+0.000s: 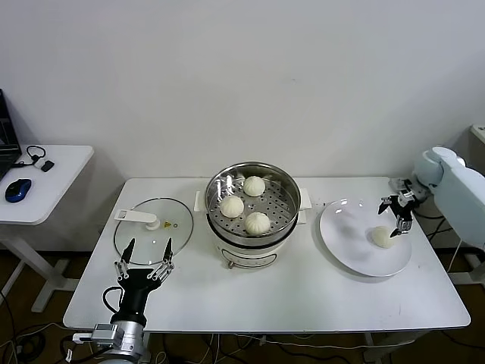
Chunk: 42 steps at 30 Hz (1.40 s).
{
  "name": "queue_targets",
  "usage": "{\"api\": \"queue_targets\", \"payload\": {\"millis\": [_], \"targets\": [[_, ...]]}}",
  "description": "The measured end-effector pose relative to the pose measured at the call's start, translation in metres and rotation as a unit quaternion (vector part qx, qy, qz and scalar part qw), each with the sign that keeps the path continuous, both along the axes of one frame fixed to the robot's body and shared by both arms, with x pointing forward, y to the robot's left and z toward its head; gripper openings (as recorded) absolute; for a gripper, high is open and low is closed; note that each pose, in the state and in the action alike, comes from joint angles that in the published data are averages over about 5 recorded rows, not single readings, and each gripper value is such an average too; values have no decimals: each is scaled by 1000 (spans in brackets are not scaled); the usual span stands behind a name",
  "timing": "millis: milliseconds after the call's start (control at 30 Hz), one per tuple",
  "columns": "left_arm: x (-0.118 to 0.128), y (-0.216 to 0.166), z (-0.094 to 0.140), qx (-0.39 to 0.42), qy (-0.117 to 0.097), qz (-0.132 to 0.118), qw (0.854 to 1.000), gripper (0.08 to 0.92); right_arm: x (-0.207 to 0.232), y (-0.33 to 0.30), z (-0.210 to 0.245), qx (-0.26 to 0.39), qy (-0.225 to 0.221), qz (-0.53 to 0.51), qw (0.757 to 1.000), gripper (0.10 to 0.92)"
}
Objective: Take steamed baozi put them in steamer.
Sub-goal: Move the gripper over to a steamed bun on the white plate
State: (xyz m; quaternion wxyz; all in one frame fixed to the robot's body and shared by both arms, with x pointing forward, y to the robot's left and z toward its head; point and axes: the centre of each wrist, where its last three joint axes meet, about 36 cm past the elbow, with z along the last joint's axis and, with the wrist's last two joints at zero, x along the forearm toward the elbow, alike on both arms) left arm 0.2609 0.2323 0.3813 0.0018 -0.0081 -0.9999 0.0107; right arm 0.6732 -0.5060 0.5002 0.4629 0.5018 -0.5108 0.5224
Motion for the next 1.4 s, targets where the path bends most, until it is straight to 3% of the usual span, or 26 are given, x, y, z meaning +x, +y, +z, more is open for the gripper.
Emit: {"api": "queue_targets", "payload": {"millis": [433,1067,1400], "targets": [[0,1,-5,0,6,1,1000,823,-6,-3,-38,-3,16,-15,1000,823],[-1,1,-5,0,6,1,1000,823,-7,-2,-50,-6,15,-19,1000,818],[-1,1,-5,-1,6,2,1000,823,-6,-1,-50,-3,12,-20,1000,613]]}}
